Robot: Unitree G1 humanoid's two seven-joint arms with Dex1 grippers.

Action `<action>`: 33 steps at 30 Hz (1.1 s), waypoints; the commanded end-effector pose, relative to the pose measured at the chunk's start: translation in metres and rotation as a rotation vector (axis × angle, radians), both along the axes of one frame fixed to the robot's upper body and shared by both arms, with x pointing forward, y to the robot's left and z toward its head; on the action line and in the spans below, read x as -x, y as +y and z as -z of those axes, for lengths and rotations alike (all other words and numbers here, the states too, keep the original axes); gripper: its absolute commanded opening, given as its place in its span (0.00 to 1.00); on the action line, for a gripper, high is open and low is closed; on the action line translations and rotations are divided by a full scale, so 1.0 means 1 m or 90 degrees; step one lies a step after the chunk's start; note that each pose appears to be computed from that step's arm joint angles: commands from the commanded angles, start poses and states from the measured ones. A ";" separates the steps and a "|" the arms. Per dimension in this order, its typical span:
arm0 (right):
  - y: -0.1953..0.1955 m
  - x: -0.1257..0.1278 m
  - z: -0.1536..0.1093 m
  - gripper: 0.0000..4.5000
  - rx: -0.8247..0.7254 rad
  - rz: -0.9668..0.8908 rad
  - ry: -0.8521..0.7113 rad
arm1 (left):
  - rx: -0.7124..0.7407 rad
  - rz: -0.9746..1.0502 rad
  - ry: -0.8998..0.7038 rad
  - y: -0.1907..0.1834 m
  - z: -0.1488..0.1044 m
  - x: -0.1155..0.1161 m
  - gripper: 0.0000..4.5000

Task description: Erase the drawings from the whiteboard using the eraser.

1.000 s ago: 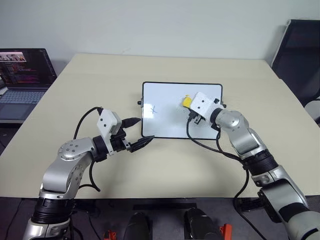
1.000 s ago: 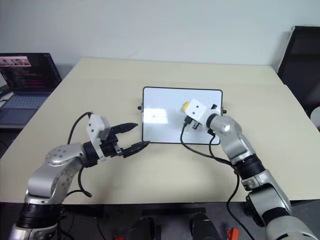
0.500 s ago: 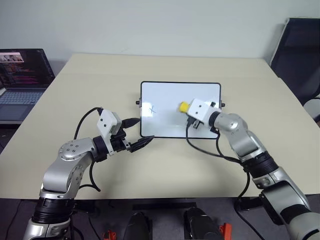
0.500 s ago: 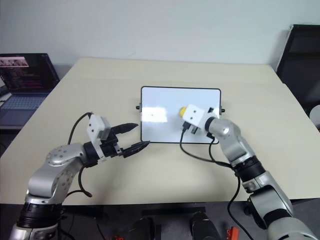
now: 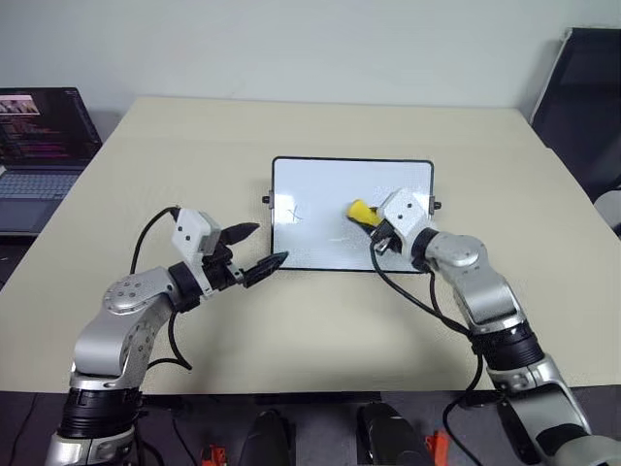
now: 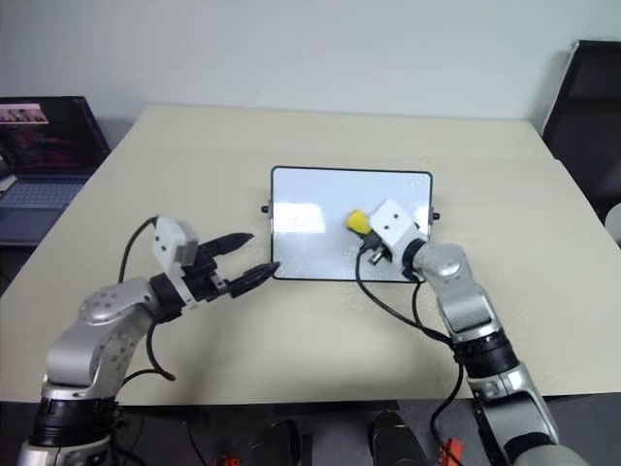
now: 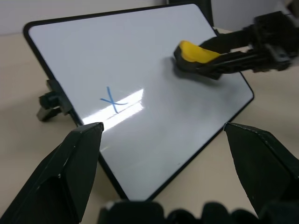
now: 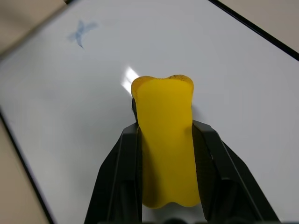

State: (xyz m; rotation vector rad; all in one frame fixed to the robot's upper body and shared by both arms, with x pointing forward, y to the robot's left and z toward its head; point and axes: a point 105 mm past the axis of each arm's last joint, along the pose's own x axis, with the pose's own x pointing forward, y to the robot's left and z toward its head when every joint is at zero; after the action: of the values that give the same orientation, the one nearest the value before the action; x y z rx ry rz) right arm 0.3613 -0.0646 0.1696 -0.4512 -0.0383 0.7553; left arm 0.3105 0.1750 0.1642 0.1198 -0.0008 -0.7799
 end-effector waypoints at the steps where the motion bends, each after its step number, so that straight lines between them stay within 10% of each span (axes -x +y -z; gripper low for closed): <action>1: 0.000 0.029 -0.017 0.25 -0.051 -0.056 0.009 | -0.011 -0.032 -0.026 0.014 -0.009 0.008 1.00; 33: 0.032 0.022 0.007 0.25 0.067 -0.092 -0.006 | -0.069 -0.104 -0.023 0.048 0.015 0.016 1.00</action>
State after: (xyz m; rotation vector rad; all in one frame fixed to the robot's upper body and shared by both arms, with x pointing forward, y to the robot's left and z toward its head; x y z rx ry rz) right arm 0.3362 -0.0409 0.1504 -0.5238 0.0179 0.9018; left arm 0.2921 0.2252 0.1377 0.1973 0.0589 -0.6034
